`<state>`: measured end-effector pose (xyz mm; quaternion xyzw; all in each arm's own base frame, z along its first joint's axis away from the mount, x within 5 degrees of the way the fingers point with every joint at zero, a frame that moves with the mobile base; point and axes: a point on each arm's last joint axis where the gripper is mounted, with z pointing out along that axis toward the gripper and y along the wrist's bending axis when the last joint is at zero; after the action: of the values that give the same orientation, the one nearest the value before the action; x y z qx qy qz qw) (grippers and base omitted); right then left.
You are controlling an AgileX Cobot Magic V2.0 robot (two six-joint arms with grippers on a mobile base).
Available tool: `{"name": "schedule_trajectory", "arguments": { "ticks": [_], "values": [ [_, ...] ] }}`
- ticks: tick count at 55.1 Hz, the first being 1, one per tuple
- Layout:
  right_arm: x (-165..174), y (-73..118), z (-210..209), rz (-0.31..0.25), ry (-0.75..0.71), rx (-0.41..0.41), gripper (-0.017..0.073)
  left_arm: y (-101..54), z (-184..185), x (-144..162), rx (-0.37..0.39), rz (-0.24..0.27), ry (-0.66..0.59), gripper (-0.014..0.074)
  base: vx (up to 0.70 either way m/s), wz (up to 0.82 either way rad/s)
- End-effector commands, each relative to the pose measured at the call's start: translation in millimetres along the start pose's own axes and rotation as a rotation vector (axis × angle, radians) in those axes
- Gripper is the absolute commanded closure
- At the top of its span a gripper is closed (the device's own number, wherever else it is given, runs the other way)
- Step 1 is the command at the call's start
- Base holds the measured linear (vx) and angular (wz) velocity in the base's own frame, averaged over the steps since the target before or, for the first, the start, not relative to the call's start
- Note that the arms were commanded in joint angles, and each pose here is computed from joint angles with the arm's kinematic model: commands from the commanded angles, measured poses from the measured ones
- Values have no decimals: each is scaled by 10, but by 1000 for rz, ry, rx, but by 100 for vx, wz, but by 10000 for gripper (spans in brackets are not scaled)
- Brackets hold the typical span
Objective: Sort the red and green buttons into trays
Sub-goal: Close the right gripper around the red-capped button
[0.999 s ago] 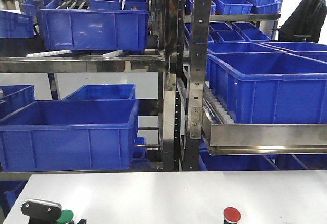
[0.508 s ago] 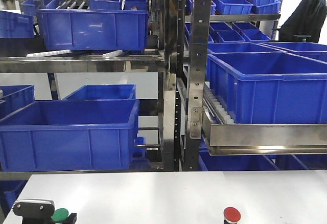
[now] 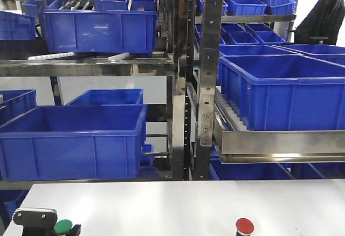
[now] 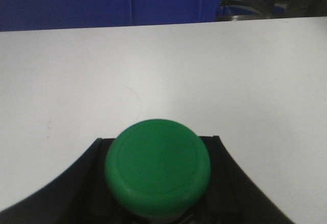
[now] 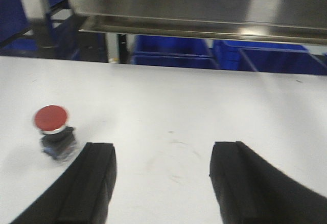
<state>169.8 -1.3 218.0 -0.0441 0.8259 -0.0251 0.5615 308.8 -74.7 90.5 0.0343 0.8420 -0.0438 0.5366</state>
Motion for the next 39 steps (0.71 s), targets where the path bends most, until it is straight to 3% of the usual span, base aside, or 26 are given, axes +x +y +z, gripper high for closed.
{"name": "schedule_trajectory", "arguments": {
  "ticks": [1,5,13,23,39],
  "values": [
    [-212,136,122,-61,-169,-89,90,-31,-75,-343,6,7,-166,601,0,0],
    [-161,285,258,-88,-169,-169,90,-33,-95,-379,7,13,-173,600,0,0],
    [42,480,561,-74,-130,-256,85,-37,-136,-445,11,9,-176,599,0,0],
    [286,568,871,-40,-121,-286,30,-39,-164,-489,13,9,-181,598,0,0],
    [371,677,1396,-58,-74,-289,-57,-41,-161,-471,14,10,-161,596,0,0]
  ]
}}
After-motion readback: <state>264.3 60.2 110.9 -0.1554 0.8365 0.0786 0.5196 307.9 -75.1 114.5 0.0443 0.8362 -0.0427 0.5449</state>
